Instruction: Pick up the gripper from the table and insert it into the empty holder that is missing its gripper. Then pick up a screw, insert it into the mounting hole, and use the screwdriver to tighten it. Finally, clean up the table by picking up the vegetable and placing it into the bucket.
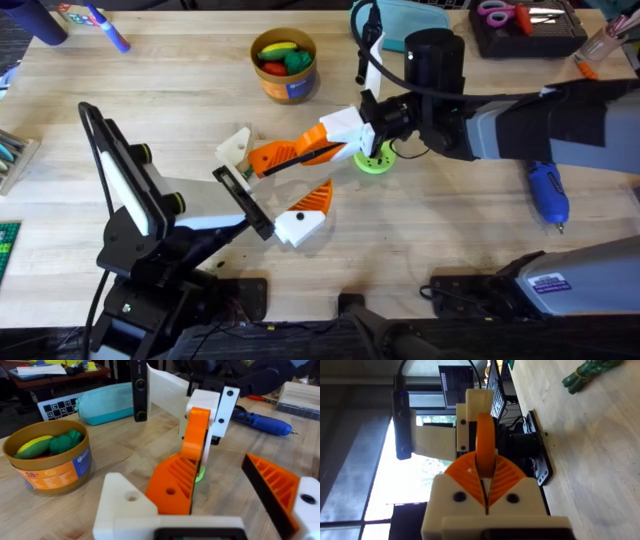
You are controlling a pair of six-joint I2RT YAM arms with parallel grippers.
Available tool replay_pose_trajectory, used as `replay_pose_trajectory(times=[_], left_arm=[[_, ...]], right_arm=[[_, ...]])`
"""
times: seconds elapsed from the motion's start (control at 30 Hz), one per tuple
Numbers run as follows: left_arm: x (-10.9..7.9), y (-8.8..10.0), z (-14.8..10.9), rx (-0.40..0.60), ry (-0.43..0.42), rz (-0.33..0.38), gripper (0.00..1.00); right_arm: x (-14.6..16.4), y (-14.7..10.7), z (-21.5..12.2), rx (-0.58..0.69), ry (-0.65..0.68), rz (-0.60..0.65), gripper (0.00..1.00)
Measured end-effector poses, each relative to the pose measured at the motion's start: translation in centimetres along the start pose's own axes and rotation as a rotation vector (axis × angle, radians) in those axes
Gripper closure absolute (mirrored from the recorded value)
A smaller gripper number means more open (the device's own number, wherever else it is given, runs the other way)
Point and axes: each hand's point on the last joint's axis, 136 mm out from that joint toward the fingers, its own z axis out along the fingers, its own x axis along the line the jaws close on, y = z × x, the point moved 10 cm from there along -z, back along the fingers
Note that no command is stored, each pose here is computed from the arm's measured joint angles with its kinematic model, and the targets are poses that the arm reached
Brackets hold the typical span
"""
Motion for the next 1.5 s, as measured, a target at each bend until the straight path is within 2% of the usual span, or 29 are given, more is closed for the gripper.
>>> replay_pose_trajectory(times=[0.2,0.47,0.67,0.77,1.23,1.5], left_arm=[[0.1,0.0,0.0,-0.001,0.009,0.0,0.008],[0.1,0.0,0.0,-0.001,0.008,0.0,0.008],[0.0,0.0,0.0,-0.001,-0.001,-0.014,0.008],[-0.3,0.0,0.0,0.002,-0.04,-0.063,0.008],[-0.6,0.0,0.0,0.006,-0.081,-0.088,0.008],[-1.0,-0.1,-0.1,0.014,-0.142,-0.09,0.008]], right_arm=[[0.0,0.3,-0.5,-0.02,-0.001,0.003,0.991],[-0.3,1.2,-3.8,-0.108,0.003,0.053,0.992],[-0.1,0.6,-2.5,-0.043,0.018,0.063,0.991],[0.1,0.2,-1.3,0.002,0.025,0.059,0.991],[0.1,0.2,-1.2,0.002,0.023,0.06,0.992],[-0.1,0.3,-1.0,-0.022,0.005,0.06,0.992]])
